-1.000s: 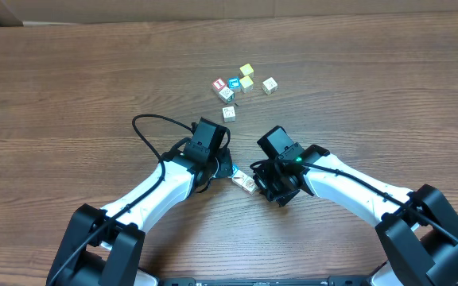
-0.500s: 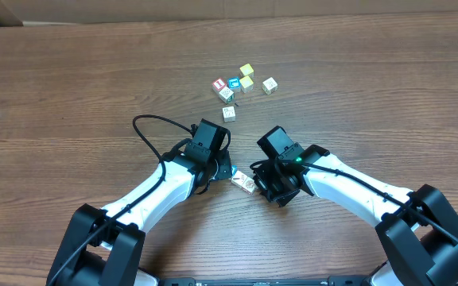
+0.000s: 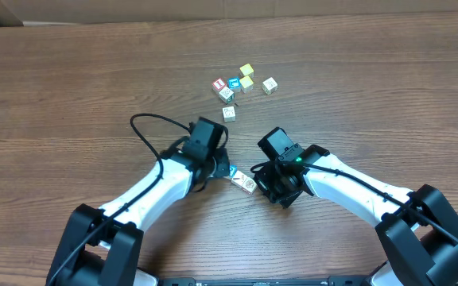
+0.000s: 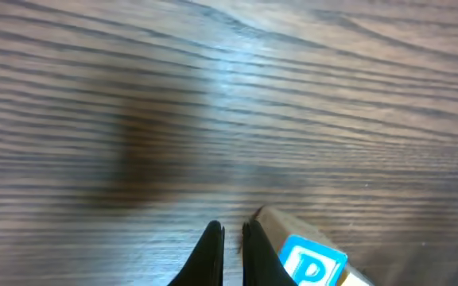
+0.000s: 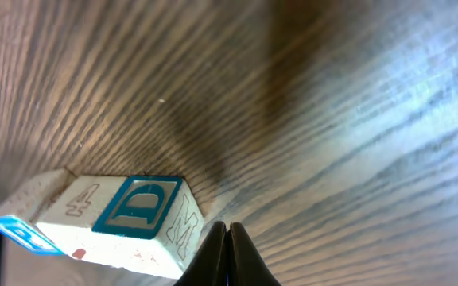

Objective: Flip 3 blocks
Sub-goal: 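Rotate the held row, left gripper moving back, right gripper forward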

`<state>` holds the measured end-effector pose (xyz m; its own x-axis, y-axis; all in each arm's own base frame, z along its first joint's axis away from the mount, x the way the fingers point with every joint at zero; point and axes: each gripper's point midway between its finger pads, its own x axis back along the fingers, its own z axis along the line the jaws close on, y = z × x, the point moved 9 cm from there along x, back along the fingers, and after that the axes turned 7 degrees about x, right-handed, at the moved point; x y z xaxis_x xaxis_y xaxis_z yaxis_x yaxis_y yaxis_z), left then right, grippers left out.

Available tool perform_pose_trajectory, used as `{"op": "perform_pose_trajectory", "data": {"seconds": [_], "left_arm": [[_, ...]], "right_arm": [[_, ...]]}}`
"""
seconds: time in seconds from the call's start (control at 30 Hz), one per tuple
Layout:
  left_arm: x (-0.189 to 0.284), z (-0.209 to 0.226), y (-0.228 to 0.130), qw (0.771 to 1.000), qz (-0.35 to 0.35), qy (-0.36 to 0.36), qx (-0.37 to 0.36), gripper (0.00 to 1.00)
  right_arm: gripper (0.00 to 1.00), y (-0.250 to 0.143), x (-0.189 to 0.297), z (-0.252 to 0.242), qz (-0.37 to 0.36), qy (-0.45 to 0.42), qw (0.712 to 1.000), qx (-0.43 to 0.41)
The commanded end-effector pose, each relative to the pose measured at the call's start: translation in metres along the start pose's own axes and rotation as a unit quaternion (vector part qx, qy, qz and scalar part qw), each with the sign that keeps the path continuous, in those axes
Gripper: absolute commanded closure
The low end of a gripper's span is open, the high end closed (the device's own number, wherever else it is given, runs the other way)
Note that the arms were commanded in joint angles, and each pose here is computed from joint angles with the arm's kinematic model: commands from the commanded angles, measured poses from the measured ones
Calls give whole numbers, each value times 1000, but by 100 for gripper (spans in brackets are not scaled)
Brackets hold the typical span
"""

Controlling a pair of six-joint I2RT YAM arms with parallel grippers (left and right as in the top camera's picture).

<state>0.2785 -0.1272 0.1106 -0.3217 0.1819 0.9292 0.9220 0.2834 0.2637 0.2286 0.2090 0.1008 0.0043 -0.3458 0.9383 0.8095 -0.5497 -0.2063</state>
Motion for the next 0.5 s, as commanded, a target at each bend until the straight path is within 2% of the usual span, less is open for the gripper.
{"op": "perform_pose_trajectory", "data": {"seconds": [0.0,0.1,0.2,0.47], "left_arm": [[20,-4,34,999,-6,-38,-14,96],[41,-2,55,999,1,-38,-27,96],[48,-1,64,998,21,-25,-52,96],[-6,-5,46,991,109,-19,-80,96]], "right_arm": [[96,0,19,19,-22,32,993,111],[96,1,31,18,-49,12,991,126],[96,6,33,1,-90,-52,988,116],[96,5,19,-20,-79,-77,991,77]]}}
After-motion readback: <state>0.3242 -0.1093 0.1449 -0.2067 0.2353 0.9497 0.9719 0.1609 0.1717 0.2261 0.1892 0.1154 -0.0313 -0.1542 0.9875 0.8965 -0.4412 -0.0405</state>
